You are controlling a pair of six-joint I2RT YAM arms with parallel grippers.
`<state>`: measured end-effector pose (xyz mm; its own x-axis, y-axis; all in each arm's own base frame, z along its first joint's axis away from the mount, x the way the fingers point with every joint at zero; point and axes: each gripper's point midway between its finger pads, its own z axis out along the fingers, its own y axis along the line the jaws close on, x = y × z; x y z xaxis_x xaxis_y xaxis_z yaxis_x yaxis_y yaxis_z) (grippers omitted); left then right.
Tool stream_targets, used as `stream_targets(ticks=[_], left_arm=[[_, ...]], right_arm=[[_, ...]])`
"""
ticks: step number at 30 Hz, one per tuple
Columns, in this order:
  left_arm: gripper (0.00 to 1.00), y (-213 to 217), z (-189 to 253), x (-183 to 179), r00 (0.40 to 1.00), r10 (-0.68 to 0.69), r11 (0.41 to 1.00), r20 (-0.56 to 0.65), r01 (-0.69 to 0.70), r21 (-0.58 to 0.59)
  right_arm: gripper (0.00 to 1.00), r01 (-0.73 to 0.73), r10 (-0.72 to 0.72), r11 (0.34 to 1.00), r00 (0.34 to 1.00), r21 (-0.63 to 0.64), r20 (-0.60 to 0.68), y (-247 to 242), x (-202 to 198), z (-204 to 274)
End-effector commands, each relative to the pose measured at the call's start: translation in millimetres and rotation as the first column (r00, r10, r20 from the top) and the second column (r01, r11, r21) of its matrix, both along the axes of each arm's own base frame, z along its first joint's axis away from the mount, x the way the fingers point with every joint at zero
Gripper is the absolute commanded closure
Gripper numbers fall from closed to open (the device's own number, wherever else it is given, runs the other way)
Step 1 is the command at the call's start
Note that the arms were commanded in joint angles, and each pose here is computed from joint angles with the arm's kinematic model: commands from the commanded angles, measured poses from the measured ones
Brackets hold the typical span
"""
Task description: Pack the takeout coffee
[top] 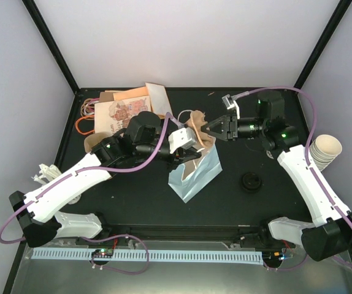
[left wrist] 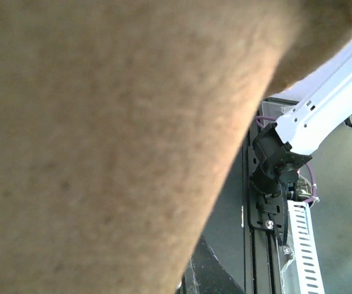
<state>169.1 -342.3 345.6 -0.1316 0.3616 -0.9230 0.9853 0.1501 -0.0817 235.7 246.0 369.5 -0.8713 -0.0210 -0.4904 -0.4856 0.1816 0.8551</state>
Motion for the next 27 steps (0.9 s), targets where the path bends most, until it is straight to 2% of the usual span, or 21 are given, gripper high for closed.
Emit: stream_targets(ticks=[1,12,20,27], left_arm=[[0.98,-4,7,-4,0.999,-0.023,1.0,0.032,0.023,-0.017],[0.96,-9,8,-9,0.999,-0.038,0.999,0.034,0.039,-0.023],[0.87,-10,11,-10,0.999,-0.032,0.999,0.04,0.033,-0.029],[0.88,-11,15,-12,0.998,-0.038,0.999,0.039,0.04,-0.035]], right_arm=[[0.6,0.004,-0.004,1.0,1.0,-0.031,0.013,-2,-6,-5],[0.61,0.022,-0.022,0.997,1.0,-0.075,0.003,-4,-4,-17],[0.61,0.032,-0.032,0.995,0.999,-0.095,0.0,-5,-1,-25],[0.61,0.039,-0.04,0.993,0.999,-0.112,0.002,-6,1,-30]])
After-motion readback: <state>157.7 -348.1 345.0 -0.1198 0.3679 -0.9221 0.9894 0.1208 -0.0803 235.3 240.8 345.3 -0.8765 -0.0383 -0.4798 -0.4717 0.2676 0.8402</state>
